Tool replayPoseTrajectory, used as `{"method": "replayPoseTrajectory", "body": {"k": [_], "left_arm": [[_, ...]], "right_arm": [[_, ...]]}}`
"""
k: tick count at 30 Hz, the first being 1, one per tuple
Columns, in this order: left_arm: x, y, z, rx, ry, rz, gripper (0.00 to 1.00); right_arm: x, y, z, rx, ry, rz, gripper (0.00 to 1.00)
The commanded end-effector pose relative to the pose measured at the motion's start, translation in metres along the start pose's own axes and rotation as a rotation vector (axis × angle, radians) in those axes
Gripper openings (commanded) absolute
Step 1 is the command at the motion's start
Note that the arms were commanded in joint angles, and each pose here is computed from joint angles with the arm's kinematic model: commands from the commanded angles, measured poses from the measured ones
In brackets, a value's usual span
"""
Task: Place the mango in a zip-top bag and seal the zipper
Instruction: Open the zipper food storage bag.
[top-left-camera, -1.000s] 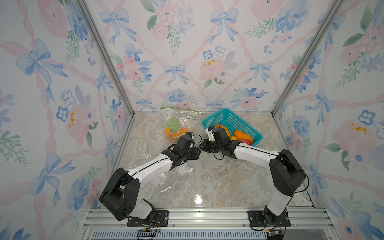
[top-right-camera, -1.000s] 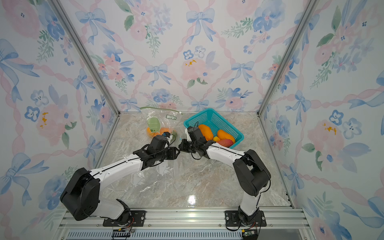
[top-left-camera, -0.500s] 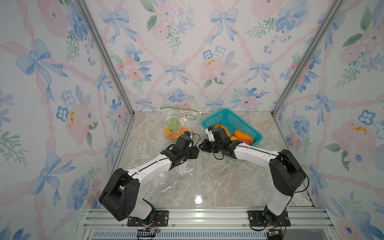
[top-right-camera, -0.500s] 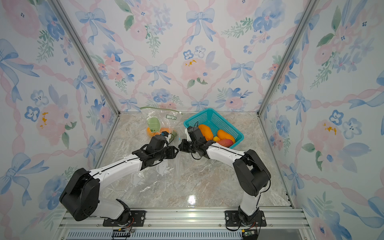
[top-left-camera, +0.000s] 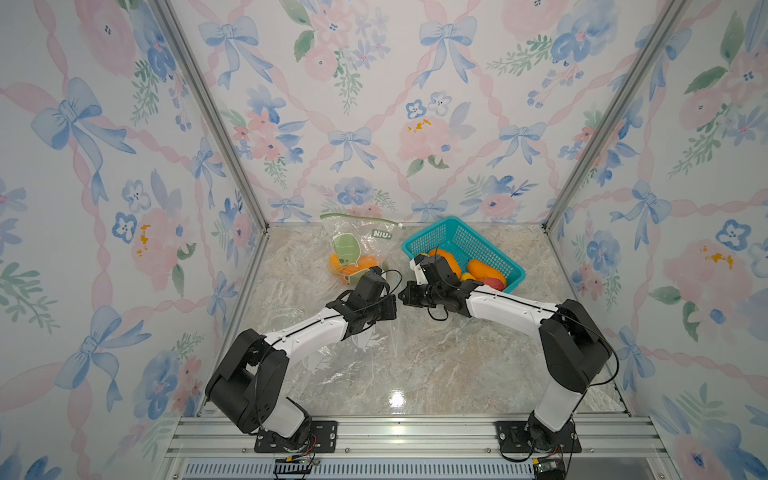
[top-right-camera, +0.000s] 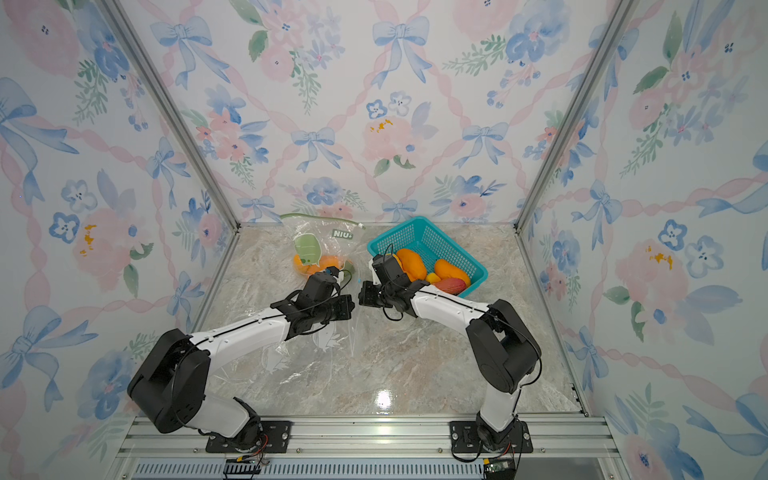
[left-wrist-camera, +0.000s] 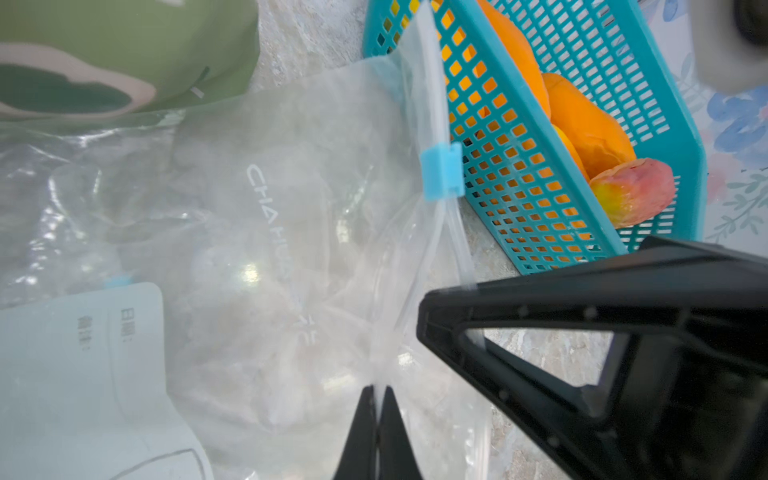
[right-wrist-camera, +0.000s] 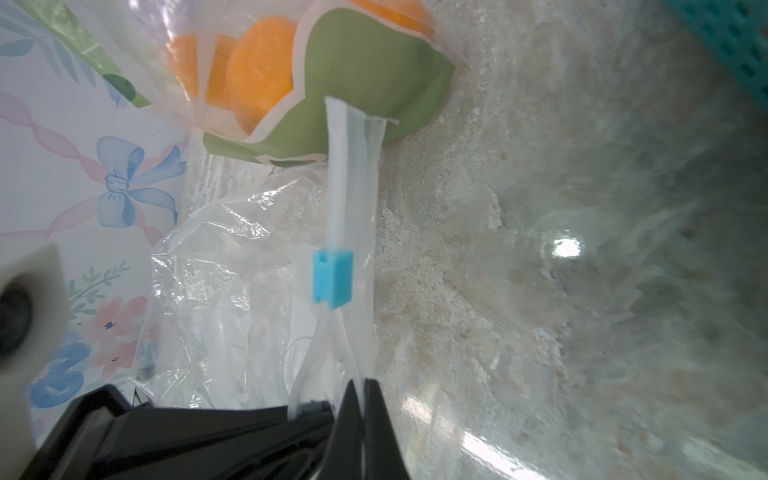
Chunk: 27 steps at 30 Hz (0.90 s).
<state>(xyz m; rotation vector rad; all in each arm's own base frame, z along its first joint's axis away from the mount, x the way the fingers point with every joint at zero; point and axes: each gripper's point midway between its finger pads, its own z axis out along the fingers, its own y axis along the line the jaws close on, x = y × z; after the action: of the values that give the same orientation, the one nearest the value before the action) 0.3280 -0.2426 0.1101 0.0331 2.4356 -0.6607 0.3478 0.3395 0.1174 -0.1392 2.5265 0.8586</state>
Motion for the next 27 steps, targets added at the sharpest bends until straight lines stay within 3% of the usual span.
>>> {"method": "replayPoseTrajectory", "body": {"k": [1,6,9,12,19,27], "left_arm": [[-0.02,-0.008,-0.017,0.014,-0.078,0.023,0.0],[-0.038,-0.015,-0.039,0.046,-0.142,0.037,0.0],[-0.045,-0.026,-0.048,0.086,-0.161,0.046,0.0],[-0.052,-0.032,-0.054,0.107,-0.177,0.043,0.0],[-0.053,-0.036,-0.041,0.109,-0.149,0.041,0.0],[-0.057,-0.035,-0.042,0.094,-0.164,0.03,0.0]], "right_arm": [[-0.008,-0.009,-0.025,0.121,-0.027,-0.098,0.0],[-0.019,-0.04,-0.051,0.297,-0.063,-0.151,0.02],[-0.026,-0.048,-0.059,0.312,-0.082,-0.144,0.06],[-0.028,-0.042,-0.058,0.282,-0.086,-0.142,0.13],[-0.027,-0.002,-0.052,0.137,-0.092,-0.137,0.46],[-0.009,0.013,-0.036,0.103,-0.032,-0.153,0.58]]}}
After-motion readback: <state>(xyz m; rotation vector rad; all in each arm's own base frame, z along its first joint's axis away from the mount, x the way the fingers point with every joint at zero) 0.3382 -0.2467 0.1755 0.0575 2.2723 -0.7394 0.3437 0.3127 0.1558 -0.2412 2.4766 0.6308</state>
